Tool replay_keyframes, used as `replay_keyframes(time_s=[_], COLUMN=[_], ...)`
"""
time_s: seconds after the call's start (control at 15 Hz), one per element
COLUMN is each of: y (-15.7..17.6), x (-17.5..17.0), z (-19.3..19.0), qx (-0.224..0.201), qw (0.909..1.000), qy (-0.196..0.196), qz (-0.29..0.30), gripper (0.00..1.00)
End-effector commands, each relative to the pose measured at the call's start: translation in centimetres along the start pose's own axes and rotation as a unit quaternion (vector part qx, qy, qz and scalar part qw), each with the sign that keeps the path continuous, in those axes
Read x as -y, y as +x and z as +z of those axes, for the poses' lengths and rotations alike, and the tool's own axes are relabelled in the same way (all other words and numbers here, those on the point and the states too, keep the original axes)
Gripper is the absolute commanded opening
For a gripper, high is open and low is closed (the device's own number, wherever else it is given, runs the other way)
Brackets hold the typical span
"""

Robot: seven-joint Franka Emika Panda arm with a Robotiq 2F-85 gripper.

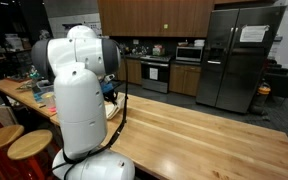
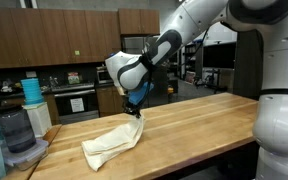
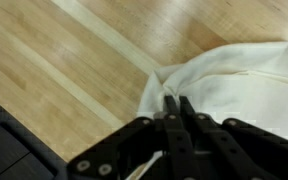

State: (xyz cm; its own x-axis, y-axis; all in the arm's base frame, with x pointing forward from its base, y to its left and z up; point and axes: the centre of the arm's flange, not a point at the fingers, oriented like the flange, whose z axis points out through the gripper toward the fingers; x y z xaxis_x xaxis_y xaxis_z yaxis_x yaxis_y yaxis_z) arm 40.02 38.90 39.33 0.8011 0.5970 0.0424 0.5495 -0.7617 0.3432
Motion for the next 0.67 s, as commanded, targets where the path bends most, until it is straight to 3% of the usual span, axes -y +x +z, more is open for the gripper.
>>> replay_keyframes(time_s=[0.0,0.27,0.6], y=[2.8,2.6,0.3], x=[-3.2,-9.2,-17.5], z=[0.6,2.3,6.2], qx=[0.029,0.049,0.091], qw=[0.9995,0.9979,0.9844], qy=[-0.001,0.016,0.057], qz=[-0.012,0.039,0.140], gripper=[0.02,0.02,0.02])
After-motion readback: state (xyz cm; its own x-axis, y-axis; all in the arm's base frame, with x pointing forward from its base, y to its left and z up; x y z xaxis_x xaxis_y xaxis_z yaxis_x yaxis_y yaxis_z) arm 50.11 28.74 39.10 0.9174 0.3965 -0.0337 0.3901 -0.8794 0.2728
